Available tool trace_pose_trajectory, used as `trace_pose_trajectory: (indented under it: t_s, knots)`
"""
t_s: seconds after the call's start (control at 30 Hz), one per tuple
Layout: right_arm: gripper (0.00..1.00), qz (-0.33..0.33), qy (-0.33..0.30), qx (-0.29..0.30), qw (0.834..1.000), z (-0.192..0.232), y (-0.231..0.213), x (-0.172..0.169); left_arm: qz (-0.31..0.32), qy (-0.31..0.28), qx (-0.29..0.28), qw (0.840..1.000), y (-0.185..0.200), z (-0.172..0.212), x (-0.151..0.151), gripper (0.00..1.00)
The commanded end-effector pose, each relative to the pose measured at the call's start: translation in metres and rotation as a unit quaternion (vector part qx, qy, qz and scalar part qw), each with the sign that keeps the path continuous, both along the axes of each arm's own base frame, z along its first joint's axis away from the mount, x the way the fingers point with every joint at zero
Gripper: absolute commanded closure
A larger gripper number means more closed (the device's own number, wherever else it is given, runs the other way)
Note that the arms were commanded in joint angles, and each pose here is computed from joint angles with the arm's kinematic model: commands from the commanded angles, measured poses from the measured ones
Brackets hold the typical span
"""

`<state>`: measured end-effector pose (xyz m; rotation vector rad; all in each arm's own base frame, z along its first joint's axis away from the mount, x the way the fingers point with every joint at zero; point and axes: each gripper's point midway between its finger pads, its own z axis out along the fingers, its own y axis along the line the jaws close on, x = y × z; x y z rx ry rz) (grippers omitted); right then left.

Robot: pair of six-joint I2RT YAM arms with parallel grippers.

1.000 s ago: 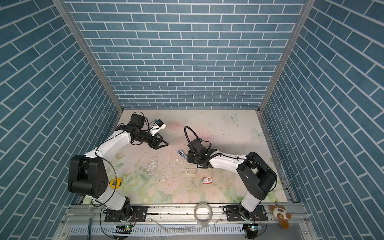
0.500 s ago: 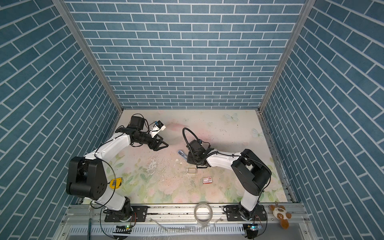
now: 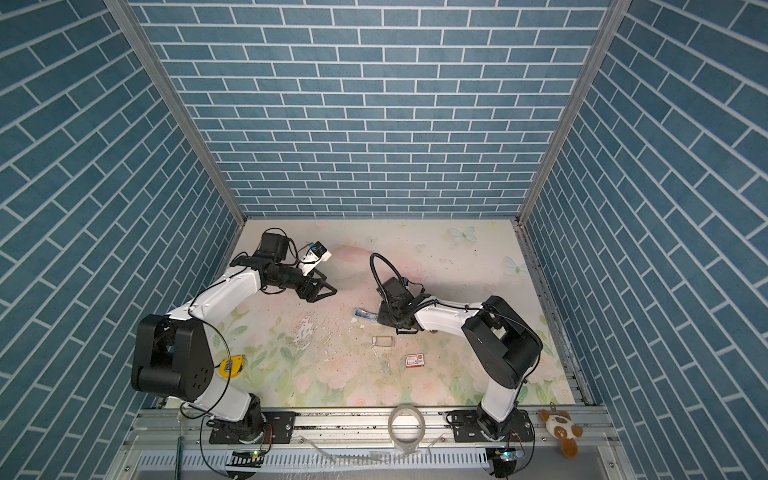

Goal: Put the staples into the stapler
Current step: 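Grip the blue stapler's base with the right gripper and turn it sideways, then hold the blue stapler with the right gripper while the left gripper reaches its top end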

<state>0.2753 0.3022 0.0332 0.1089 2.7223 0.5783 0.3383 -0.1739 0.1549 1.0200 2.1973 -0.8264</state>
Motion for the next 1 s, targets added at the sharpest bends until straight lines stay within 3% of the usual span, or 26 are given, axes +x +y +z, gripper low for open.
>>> trace_pose_trajectory:
  t_s: [0.0, 0.43, 0.7, 0.97]
  knots:
    - [0.82, 0.005, 0.007, -0.004, 1.0, 0.0, 0.003, 0.002, -0.022, -0.005, -0.003, 1.0, -0.002, 0.003, -0.013, 0.2]
    - [0.85, 0.024, 0.017, -0.013, 0.999, -0.007, 0.007, 0.001, -0.07, -0.007, 0.053, 0.996, 0.004, -0.016, -0.039, 0.21]
    - [0.87, 0.026, 0.022, -0.018, 0.999, -0.012, 0.005, -0.001, -0.165, -0.018, 0.128, 0.978, -0.006, -0.05, -0.053, 0.26]
    - [0.87, 0.024, 0.027, -0.014, 0.999, -0.017, 0.003, -0.002, -0.216, 0.015, 0.159, 0.963, -0.027, -0.081, -0.052, 0.44]
